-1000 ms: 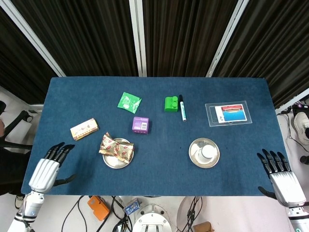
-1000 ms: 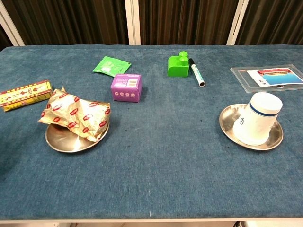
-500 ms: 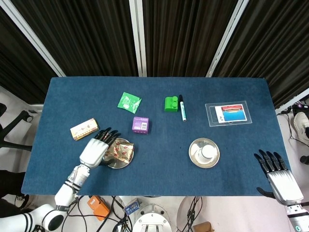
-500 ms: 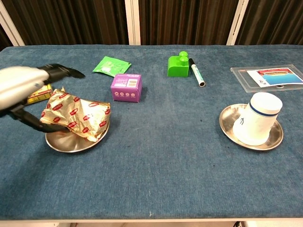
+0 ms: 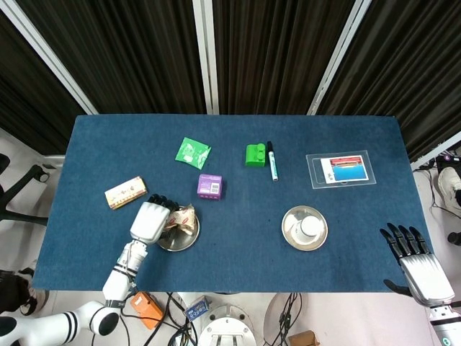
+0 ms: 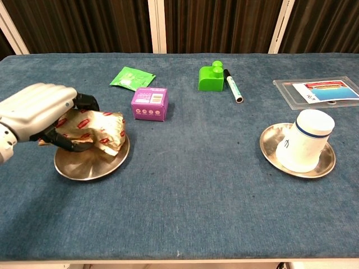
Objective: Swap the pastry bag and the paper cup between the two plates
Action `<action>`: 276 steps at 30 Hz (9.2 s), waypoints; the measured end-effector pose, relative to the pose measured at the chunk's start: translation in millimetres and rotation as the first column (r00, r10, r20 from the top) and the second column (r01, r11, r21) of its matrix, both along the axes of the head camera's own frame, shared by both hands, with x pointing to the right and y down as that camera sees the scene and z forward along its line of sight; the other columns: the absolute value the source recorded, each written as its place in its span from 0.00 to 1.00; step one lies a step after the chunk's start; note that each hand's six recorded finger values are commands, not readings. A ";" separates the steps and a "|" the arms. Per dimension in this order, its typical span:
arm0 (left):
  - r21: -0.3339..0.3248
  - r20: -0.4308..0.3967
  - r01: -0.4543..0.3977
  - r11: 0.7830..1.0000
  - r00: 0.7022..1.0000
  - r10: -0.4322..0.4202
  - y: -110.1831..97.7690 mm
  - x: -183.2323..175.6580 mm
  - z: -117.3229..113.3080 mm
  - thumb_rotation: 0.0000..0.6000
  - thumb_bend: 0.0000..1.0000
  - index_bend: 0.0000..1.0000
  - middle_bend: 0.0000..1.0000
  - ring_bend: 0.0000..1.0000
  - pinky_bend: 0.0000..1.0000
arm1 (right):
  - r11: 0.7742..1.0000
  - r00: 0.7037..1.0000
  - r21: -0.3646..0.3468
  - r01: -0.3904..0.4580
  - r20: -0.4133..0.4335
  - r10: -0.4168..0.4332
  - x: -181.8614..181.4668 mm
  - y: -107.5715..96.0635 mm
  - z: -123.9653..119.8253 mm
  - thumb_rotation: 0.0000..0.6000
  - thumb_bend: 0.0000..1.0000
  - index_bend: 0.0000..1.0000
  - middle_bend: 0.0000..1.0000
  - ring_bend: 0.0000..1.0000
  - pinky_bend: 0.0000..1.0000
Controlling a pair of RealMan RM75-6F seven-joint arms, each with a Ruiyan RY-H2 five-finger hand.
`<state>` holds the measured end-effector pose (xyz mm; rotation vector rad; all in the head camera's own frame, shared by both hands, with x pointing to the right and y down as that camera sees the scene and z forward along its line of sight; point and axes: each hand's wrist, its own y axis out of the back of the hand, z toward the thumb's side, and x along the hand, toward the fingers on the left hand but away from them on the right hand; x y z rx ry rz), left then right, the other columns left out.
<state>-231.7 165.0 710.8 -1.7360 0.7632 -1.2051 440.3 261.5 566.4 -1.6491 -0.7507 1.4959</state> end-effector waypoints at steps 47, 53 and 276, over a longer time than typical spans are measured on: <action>0.044 -0.080 -0.148 0.988 0.985 0.151 -24.8 75.6 -69.3 1.00 0.00 0.02 0.06 0.03 0.16 | 0.995 0.994 -0.028 0.096 0.061 -0.094 -31.3 -40.0 27.5 1.00 0.20 0.00 0.00 0.00 0.00; 0.066 0.014 -0.035 0.997 0.999 0.034 -2.1 -29.5 -91.1 1.00 0.01 0.02 0.06 0.03 0.16 | 0.983 0.985 -0.069 0.168 0.044 -0.166 -64.1 -77.0 50.5 1.00 0.23 0.00 0.00 0.00 0.00; -0.238 -0.294 -0.270 0.933 0.936 0.196 55.9 150.4 -38.0 1.00 0.16 0.19 0.22 0.18 0.19 | 0.989 0.983 0.118 -0.090 0.167 0.070 14.9 -63.9 -1.8 0.93 0.16 0.00 0.00 0.00 0.13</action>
